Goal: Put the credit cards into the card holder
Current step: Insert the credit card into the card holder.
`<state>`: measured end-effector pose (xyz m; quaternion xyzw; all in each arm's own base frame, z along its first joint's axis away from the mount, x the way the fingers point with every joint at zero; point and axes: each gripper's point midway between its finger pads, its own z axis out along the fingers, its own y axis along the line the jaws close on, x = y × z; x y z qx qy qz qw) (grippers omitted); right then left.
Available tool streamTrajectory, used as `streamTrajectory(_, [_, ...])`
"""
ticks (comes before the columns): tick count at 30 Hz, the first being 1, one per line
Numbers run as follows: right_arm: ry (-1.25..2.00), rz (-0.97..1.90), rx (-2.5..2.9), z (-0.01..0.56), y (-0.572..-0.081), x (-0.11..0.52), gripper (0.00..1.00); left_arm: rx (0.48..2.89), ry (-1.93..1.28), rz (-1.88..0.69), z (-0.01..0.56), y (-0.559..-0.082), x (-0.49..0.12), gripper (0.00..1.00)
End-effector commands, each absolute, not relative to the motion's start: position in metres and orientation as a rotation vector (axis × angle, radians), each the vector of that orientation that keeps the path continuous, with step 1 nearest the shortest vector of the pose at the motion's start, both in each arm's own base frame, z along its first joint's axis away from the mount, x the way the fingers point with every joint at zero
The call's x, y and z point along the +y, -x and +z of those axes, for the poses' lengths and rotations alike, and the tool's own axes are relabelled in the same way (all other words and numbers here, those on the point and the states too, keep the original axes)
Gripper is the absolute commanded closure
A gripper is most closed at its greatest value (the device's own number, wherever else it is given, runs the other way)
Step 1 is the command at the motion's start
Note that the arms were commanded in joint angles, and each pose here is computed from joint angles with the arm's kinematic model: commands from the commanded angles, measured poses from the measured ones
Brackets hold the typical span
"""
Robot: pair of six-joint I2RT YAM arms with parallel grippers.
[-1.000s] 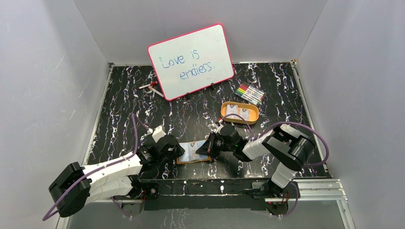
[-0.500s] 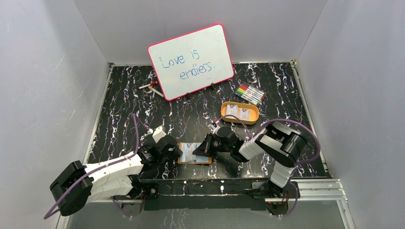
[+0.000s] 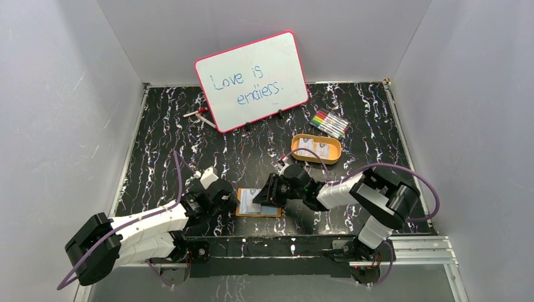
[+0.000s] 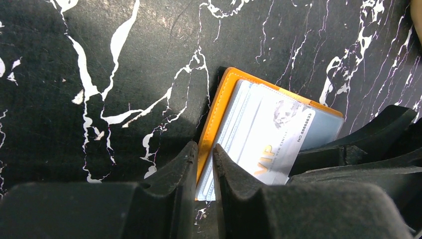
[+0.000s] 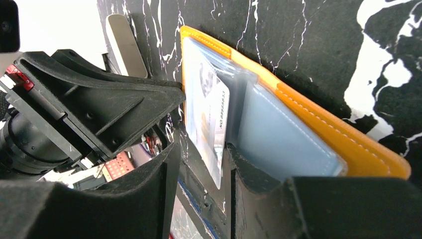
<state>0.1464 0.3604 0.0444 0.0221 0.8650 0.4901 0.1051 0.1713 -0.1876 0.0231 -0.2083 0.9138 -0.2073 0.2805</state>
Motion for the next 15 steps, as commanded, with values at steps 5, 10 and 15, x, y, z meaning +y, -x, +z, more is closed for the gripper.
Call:
streamTrajectory(5, [0.021,1.395,2.566,0.050,-0.151,0.370,0.55,2.473,0.551,-0.545,0.017,-0.166,-0.185,0.84])
streamTrajectory(10, [0.053,1.426,2.565,0.053,-0.148,0.382,0.54,2.464,0.528,-0.601,0.020,-0.167,-0.192,0.86])
streamTrajectory(15, [0.096,1.460,2.574,0.053,-0.143,0.393,0.55,2.467,0.526,-0.618,0.019,-0.166,-0.194,0.88])
